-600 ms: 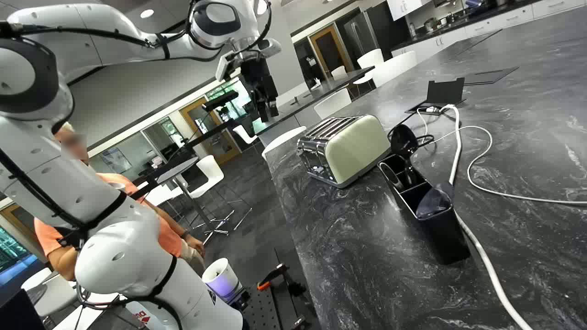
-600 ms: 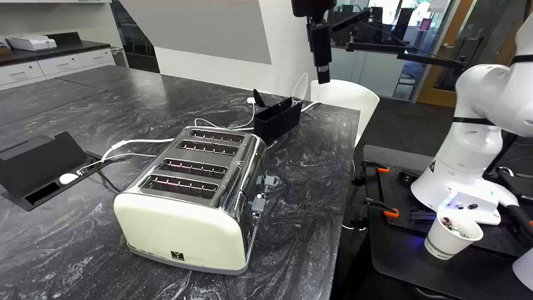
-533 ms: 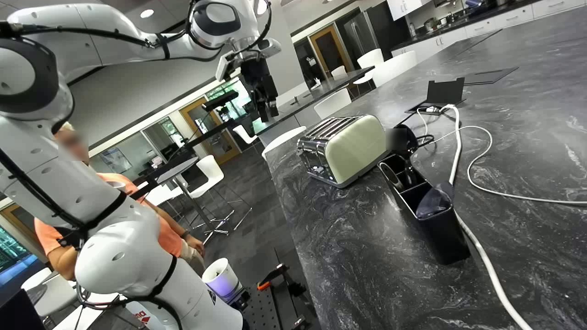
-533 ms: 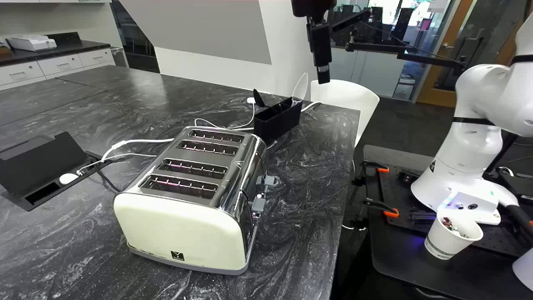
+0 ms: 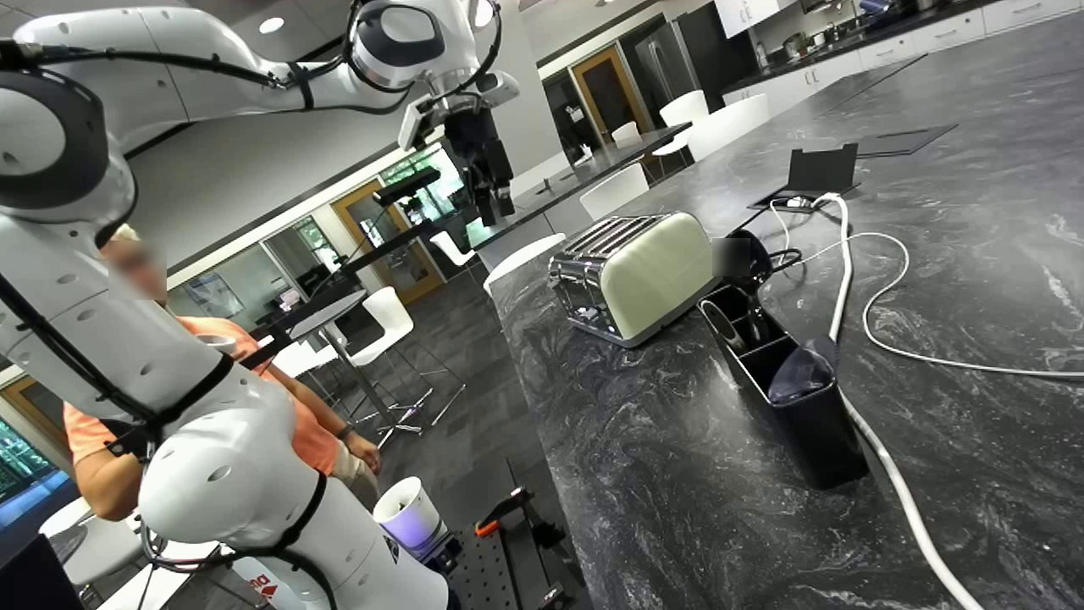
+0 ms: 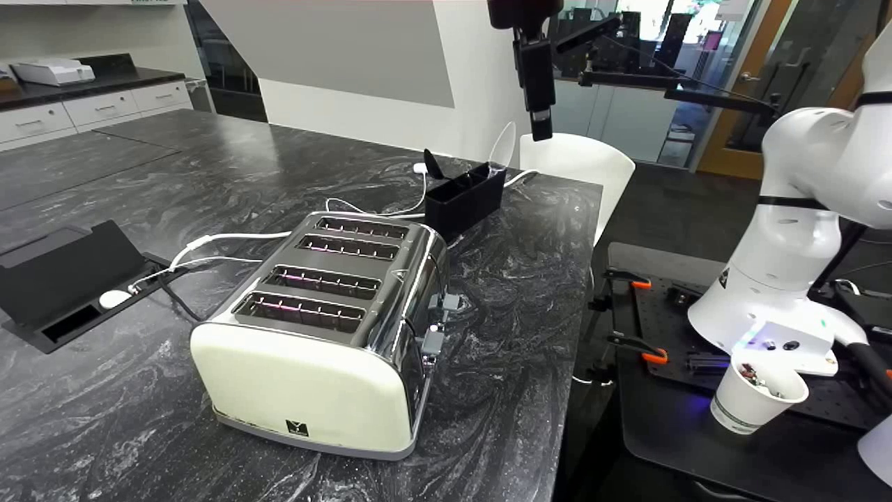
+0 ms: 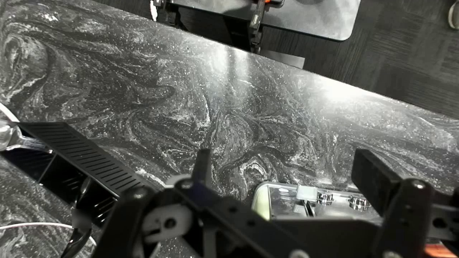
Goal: Press the button on the right side of the toaster
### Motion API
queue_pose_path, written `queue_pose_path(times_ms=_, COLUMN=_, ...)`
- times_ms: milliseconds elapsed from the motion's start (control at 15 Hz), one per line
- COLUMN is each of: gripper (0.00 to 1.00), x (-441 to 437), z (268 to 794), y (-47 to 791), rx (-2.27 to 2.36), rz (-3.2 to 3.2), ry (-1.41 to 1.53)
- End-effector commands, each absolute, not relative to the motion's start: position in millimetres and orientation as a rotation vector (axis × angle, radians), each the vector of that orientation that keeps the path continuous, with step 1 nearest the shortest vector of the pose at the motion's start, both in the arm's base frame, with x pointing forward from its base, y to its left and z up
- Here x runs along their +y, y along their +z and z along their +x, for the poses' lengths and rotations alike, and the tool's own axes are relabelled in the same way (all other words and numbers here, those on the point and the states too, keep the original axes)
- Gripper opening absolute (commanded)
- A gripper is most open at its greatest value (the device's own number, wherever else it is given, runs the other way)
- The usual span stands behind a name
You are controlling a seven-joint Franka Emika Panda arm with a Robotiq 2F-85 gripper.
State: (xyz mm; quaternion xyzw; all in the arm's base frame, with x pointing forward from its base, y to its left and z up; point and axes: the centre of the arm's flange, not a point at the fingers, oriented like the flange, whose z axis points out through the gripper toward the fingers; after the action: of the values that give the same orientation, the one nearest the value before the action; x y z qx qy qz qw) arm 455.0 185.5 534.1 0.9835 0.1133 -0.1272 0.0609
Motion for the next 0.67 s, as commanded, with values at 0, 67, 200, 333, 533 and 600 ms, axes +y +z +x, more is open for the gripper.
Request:
queue_pose_path(times_ms=0, gripper=1.0, x=189, z=445, y=527, rx=0.352, rz=2.985, ry=-0.291)
queue_pose_path(times_ms=67, gripper=1.0, x=190, z=443, y=524, rx=0.357, rz=2.996, ry=-0.246)
queue_pose_path(times_ms=200, gripper=1.0, x=192, z=437, y=514, rx=0.382, rz=3.022, ry=-0.155)
queue_pose_path(times_ms=333, gripper=1.0, x=193, z=433, y=501, rx=0.38, rz=3.039, ry=-0.043)
queue_pose_path(times_ms=533, gripper=1.0, x=191, z=420, y=480, rx=0.398, rz=3.055, ry=0.1)
queue_pose_path(times_ms=600, gripper=1.0, x=190, z=415, y=473, rx=0.404, rz=3.057, ry=0.142)
